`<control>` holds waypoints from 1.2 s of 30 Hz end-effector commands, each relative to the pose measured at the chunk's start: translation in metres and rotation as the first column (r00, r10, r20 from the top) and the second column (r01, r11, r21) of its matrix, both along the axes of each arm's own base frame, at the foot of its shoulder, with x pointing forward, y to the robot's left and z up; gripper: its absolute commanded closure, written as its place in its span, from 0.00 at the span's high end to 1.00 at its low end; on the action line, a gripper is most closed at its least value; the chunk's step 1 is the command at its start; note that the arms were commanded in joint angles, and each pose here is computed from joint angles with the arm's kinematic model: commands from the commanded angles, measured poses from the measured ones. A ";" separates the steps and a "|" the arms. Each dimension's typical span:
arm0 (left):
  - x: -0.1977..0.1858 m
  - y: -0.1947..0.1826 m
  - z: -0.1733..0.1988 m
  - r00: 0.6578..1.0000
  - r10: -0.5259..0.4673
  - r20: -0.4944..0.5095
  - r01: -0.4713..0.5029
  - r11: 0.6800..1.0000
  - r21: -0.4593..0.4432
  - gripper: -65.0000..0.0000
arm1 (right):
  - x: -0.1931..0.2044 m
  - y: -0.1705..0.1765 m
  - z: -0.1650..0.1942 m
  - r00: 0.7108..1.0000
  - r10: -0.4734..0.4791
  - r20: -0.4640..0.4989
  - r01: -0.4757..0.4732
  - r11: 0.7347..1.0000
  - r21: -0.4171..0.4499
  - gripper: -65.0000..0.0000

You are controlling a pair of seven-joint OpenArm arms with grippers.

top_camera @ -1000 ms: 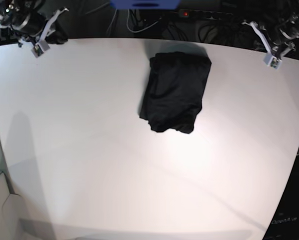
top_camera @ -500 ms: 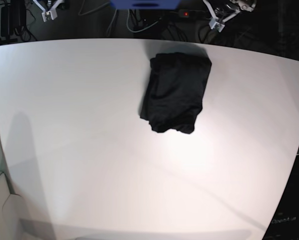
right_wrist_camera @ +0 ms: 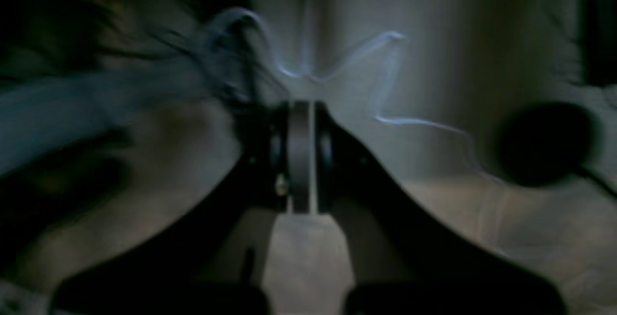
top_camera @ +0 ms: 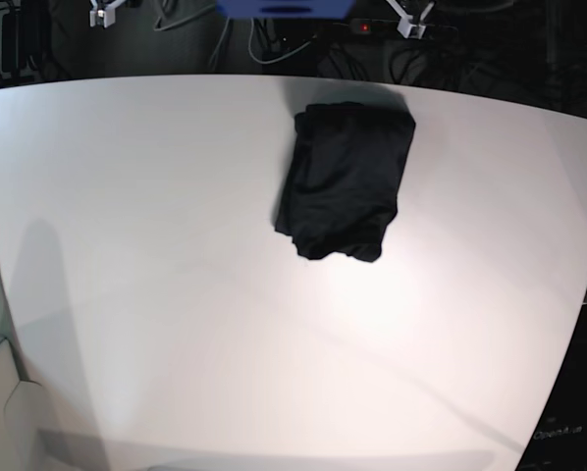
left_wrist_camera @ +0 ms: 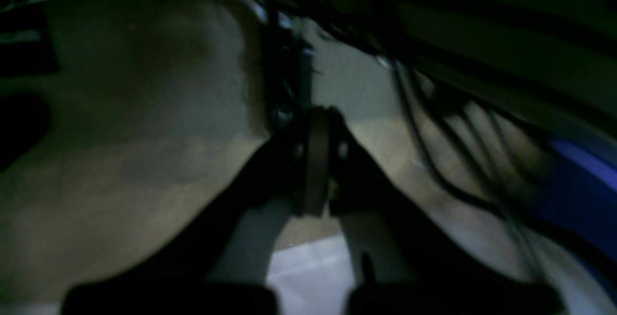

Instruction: Fold the T-shirt properly

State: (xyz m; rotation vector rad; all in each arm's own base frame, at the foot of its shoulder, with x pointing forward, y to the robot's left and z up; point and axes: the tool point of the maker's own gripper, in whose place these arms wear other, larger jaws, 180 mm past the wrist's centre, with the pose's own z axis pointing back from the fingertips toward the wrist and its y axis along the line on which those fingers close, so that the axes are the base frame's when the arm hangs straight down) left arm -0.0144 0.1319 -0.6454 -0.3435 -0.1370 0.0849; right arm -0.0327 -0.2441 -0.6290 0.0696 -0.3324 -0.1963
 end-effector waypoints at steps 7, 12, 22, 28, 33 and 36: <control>0.018 0.027 -0.013 0.994 -0.108 0.018 0.101 0.966 0.238 0.00 | 0.012 0.001 -0.012 0.983 0.171 -0.069 -0.182 0.962 -0.206 0.00; 0.028 0.042 -0.017 0.994 -0.106 -0.026 0.108 0.917 0.384 0.00 | 0.022 0.001 -0.020 0.962 0.207 -0.180 -0.247 0.939 -0.239 0.00; 0.034 0.053 -0.017 0.998 -0.009 -0.056 0.031 0.908 0.417 0.00 | 0.029 0.014 -0.022 0.956 0.250 -0.156 -0.281 0.934 -0.223 0.03; 0.037 0.050 -0.017 0.999 -0.010 -0.046 0.028 0.911 0.412 0.00 | 0.030 0.025 -0.023 0.945 0.290 -0.150 -0.317 0.926 -0.207 0.03; 0.046 0.047 -0.016 1.000 -0.015 0.005 0.012 0.912 0.411 0.00 | 0.031 0.034 -0.024 0.947 0.287 -0.146 -0.312 0.930 -0.196 0.02; 0.044 0.049 -0.016 0.999 -0.045 0.005 0.039 0.909 0.414 0.00 | 0.032 0.035 -0.025 0.948 0.284 -0.145 -0.309 0.931 -0.196 0.02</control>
